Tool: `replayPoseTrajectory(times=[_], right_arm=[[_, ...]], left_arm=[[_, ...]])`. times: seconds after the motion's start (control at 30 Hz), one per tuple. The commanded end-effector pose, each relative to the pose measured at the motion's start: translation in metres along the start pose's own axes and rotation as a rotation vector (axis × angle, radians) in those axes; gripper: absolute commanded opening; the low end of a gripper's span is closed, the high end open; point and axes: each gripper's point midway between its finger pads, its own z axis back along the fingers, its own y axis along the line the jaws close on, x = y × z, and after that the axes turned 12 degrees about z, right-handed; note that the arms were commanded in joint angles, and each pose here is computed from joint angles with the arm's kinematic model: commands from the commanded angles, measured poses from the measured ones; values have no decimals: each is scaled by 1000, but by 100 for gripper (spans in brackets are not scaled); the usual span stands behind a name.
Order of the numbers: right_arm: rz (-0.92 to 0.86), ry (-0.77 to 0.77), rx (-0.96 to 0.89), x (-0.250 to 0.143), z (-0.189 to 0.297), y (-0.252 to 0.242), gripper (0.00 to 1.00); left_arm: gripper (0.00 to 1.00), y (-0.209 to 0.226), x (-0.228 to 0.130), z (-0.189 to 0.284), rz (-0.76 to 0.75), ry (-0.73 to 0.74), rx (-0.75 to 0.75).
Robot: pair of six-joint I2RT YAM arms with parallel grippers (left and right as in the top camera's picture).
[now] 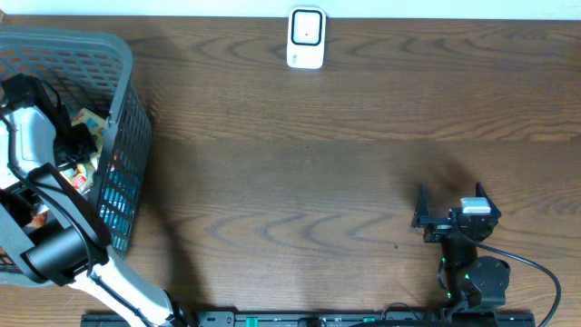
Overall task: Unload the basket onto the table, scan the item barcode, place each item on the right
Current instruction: 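Reach the left gripper into the basket and grasp the snack bag, then lift the snack bag out and place it on the table center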
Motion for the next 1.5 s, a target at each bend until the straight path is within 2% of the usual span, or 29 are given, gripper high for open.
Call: replayPoseTrajectory(times=[0.0,0.17,0.4,0.67,0.87,0.93,1.07,1.13,1.23,1.47], right_arm=[[9,1,13,-1,0,3,99],[9,1,13,0,0,3,99],[9,1,13,-1,0,3,99],[9,1,13,-1,0,3,99],[9,1,13,-1,0,3,99],[9,1,13,-1,0,3,99],[9,1,13,-1,0,3,99],[9,1,13,-1,0,3,99],[9,1,13,-1,0,3,99],[9,1,13,-1,0,3,99]], left_arm=[[7,4,-30,-37,-10,131,26],[7,7,3,23,101,-50,2],[7,13,33,151,237,-403,-87],[7,28,10,291,438,-746,-248],[7,36,-23,356,535,-898,-363],[7,26,-33,373,500,-921,-444],[7,-23,-61,415,303,-909,-758],[7,-56,-85,436,152,-849,-954],[7,-88,-118,448,-8,-729,-1134],[7,-134,-163,412,-153,-466,-1183]])
